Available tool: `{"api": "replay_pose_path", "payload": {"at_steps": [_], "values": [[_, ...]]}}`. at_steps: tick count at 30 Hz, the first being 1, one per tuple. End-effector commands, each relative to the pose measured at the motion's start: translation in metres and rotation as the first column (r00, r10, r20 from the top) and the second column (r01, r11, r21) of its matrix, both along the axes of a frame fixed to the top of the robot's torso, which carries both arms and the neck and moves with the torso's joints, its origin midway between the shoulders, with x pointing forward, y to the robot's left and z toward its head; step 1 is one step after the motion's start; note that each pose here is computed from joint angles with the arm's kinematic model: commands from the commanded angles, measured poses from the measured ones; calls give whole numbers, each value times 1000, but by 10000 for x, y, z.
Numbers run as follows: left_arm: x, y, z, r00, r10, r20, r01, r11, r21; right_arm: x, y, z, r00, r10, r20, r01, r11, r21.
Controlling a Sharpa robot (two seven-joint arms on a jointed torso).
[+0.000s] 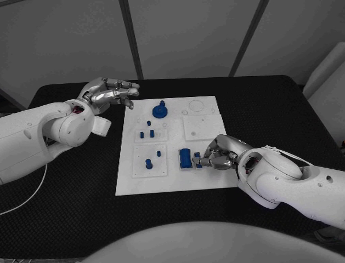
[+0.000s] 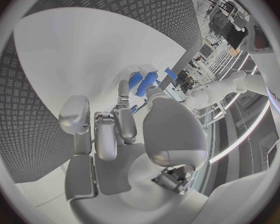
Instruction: Assemble the parts on the task board
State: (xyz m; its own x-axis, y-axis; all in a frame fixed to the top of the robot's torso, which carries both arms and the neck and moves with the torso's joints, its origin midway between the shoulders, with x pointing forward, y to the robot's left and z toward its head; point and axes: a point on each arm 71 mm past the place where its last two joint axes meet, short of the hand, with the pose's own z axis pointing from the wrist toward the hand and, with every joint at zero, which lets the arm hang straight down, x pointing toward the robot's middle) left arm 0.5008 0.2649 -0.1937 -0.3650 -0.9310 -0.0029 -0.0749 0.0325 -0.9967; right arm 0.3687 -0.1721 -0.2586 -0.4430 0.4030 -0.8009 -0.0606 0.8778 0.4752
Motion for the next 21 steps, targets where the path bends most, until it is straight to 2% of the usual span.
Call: {"api": "replay_pose_path", "payload": {"at_steps": [1, 10, 21], "values": [[0, -12, 9, 1000, -11, 0, 11, 1000, -6, -4, -11, 20, 1000, 13, 19, -13, 1000, 1], [0, -14, 6, 1000, -13, -3, 13, 1000, -6, -47, -2, 16, 998, 51, -21, -51, 999, 6], [2, -16, 5, 1000, -14, -3, 14, 1000, -7, -48, -69, -9, 997, 59, -44, -59, 998, -7]]}}
